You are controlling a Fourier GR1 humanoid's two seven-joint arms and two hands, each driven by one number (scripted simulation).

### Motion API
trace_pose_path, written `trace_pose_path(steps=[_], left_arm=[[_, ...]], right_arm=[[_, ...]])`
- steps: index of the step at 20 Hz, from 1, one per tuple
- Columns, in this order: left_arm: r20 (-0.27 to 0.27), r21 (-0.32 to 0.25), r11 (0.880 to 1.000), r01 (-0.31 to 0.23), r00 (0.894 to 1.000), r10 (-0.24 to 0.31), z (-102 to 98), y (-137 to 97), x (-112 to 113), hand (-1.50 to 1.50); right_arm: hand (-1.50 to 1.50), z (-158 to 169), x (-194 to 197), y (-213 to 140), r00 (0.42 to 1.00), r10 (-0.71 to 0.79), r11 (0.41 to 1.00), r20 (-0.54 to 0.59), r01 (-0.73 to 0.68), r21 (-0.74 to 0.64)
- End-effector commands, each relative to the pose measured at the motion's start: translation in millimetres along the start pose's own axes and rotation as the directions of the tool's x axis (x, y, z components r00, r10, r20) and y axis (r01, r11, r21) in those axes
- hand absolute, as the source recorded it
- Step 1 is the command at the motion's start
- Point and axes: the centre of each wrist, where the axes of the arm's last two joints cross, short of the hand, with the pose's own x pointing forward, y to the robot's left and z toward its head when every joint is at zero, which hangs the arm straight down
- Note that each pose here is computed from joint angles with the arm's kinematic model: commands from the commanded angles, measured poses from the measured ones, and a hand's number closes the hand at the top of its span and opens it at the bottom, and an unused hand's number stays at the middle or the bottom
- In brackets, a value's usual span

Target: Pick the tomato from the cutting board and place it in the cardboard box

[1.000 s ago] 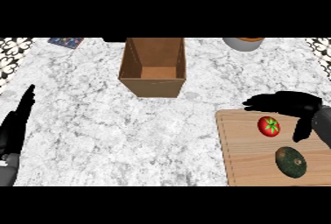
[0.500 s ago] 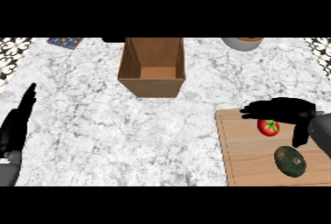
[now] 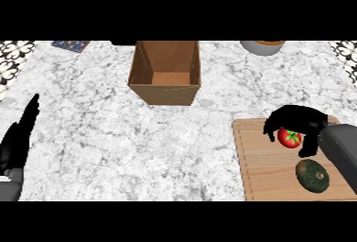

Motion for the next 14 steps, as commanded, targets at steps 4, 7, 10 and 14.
trace_pose_path(steps=[4, 7, 10, 14], left_arm=[[0.003, -0.005, 1.000, 0.001, 1.000, -0.001, -3, 9, -3, 0.00], [-0.024, 0.008, 1.000, -0.015, 1.000, 0.015, -7, 10, 1, 0.00], [-0.078, 0.047, 0.999, 0.016, 0.997, -0.012, 4, 14, -18, 0.00], [-0.123, 0.087, 0.996, 0.035, 0.992, -0.024, 8, 25, -29, 0.00]], right_arm=[[1.50, 4, -7, 0, 0.996, 0.091, 0.982, 0.008, -0.089, -0.165], [1.50, -35, 12, -6, 0.983, -0.030, 0.954, -0.179, -0.025, -0.300], [1.50, -3, -3, 36, 0.802, -0.299, 0.908, -0.516, 0.073, -0.412], [1.50, 23, -9, 58, 0.527, -0.464, 0.847, -0.712, 0.027, -0.532]])
